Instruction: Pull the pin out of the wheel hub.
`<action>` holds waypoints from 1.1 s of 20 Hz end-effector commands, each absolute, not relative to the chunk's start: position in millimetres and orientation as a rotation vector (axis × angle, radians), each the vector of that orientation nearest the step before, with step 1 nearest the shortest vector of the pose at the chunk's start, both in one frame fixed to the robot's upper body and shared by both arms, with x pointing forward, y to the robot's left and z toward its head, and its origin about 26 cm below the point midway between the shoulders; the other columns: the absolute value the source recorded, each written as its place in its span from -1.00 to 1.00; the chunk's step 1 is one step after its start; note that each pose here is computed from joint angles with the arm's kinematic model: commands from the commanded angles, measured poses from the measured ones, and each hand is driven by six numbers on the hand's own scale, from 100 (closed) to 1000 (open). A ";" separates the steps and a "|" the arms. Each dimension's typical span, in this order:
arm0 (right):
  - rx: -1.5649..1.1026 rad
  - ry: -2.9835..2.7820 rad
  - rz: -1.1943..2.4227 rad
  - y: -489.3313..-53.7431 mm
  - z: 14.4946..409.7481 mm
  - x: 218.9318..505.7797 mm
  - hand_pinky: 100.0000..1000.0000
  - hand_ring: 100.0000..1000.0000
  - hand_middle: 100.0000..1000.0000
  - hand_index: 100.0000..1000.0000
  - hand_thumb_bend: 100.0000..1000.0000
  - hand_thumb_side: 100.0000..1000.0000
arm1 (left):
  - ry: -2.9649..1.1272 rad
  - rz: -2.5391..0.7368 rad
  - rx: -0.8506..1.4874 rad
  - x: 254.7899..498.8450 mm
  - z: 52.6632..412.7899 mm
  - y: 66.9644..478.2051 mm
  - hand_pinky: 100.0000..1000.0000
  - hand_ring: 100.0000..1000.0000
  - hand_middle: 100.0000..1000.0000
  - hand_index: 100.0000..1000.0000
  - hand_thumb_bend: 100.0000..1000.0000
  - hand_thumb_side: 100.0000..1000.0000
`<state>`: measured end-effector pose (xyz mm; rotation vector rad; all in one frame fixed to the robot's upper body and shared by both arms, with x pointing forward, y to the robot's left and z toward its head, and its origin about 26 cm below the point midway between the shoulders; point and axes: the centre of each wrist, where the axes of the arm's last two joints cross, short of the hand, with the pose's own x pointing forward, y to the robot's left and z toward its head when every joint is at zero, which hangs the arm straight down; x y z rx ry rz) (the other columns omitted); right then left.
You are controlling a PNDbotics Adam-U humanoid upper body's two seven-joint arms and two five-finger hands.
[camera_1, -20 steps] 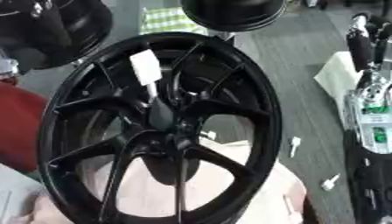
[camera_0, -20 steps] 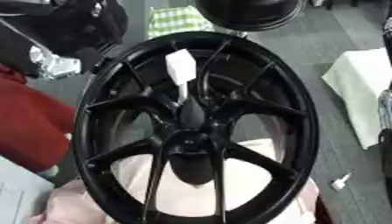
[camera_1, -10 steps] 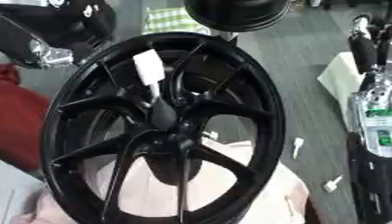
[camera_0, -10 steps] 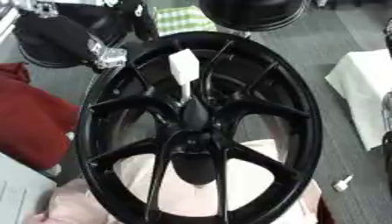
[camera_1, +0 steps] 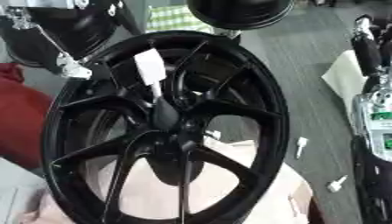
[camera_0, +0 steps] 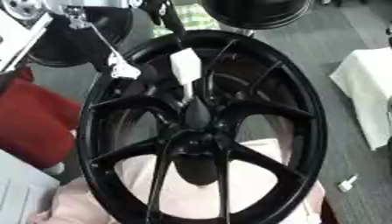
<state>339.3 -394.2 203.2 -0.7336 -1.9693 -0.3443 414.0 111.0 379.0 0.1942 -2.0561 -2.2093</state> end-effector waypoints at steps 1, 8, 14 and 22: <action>-0.760 -2.016 -0.314 -394.4 218.7 336.2 0.72 0.69 0.08 0.50 -1.00 0.03 | -2.007 -2.587 0.254 406.0 407.7 127.4 0.60 0.61 0.46 0.66 -0.33 -0.81; -0.747 -2.045 -0.287 -387.9 225.4 337.0 0.72 0.69 0.08 0.50 -1.00 0.02 | -2.038 -2.595 0.239 402.3 412.6 128.4 0.56 0.56 0.42 0.62 -0.52 -0.80; -0.738 -2.062 -0.266 -383.2 229.6 338.0 0.73 0.69 0.08 0.50 -1.00 0.01 | -1.993 -2.622 0.231 402.0 405.9 125.4 0.54 0.56 0.46 0.60 -0.54 -0.81; -0.748 -2.068 -0.228 -382.0 231.9 338.5 0.73 0.70 0.08 0.50 -1.00 0.00 | -1.889 -2.670 0.261 407.1 396.1 121.8 0.54 0.57 0.46 0.60 -0.56 -0.78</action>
